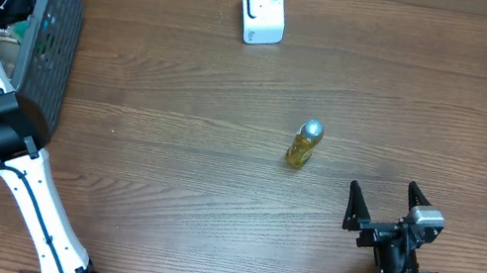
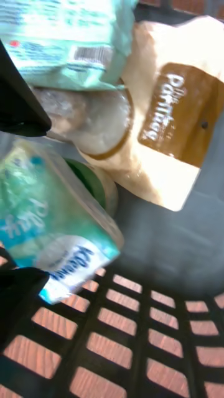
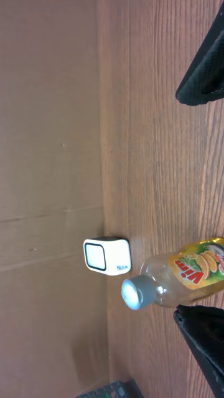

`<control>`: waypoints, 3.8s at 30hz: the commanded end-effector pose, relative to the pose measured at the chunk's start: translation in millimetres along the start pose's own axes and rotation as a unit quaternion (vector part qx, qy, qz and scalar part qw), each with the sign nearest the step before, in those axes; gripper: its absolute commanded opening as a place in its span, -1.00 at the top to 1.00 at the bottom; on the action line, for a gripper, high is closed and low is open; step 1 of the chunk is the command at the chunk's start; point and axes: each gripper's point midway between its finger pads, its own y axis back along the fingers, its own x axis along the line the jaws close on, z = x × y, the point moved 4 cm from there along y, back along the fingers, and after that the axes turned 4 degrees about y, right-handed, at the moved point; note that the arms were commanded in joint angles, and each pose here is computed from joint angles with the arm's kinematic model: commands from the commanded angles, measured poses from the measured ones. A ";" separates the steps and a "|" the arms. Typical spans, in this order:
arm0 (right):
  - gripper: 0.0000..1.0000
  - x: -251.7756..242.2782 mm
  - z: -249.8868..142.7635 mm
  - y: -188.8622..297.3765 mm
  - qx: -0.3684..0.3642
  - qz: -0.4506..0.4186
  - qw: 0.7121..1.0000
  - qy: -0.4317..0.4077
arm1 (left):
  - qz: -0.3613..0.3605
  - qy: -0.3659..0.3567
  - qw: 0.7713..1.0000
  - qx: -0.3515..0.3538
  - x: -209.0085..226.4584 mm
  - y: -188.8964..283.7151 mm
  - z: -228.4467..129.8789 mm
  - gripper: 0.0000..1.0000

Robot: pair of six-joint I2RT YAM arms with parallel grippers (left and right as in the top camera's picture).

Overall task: Scan the item barcode
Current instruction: 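Reach into the basket and grasp the green-capped jar with left gripper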

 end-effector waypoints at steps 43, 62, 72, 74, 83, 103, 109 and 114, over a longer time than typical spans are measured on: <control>-1.00 -1.4 -1.8 -0.2 -0.002 -0.004 1.000 0.004 | 0.001 0.106 0.994 -0.038 -4.9 -6.7 17.1 -0.99; -1.00 -1.4 -1.8 -0.2 -0.002 -0.004 1.000 0.004 | 0.060 0.134 0.989 0.018 8.1 -14.6 -7.5 -0.89; -1.00 -1.4 -1.8 -0.2 -0.002 -0.004 1.000 0.004 | 0.063 0.138 0.988 0.035 11.1 -8.6 -15.8 -0.86; -1.00 -1.4 -1.8 -0.2 -0.002 -0.004 1.000 0.004 | 0.062 0.142 0.988 0.026 13.2 -0.2 -14.4 -0.93; -1.00 -1.4 -1.8 -0.2 -0.002 -0.004 1.000 0.004 | 0.048 0.142 0.988 -0.023 17.9 48.8 -9.7 -1.00; -1.00 -1.4 -1.8 -0.2 -0.002 -0.004 1.000 0.004 | 0.007 -0.052 0.998 0.046 -3.1 -22.7 -13.1 -0.99; -1.00 -1.4 -1.8 -0.2 -0.002 -0.004 1.000 0.004 | 0.007 -0.052 0.996 0.066 -1.5 -38.8 -17.6 -0.99; -1.00 -1.4 -1.8 -0.2 -0.002 -0.004 1.000 0.004 | 0.007 -0.050 0.995 0.084 0.0 -51.4 -22.2 -1.00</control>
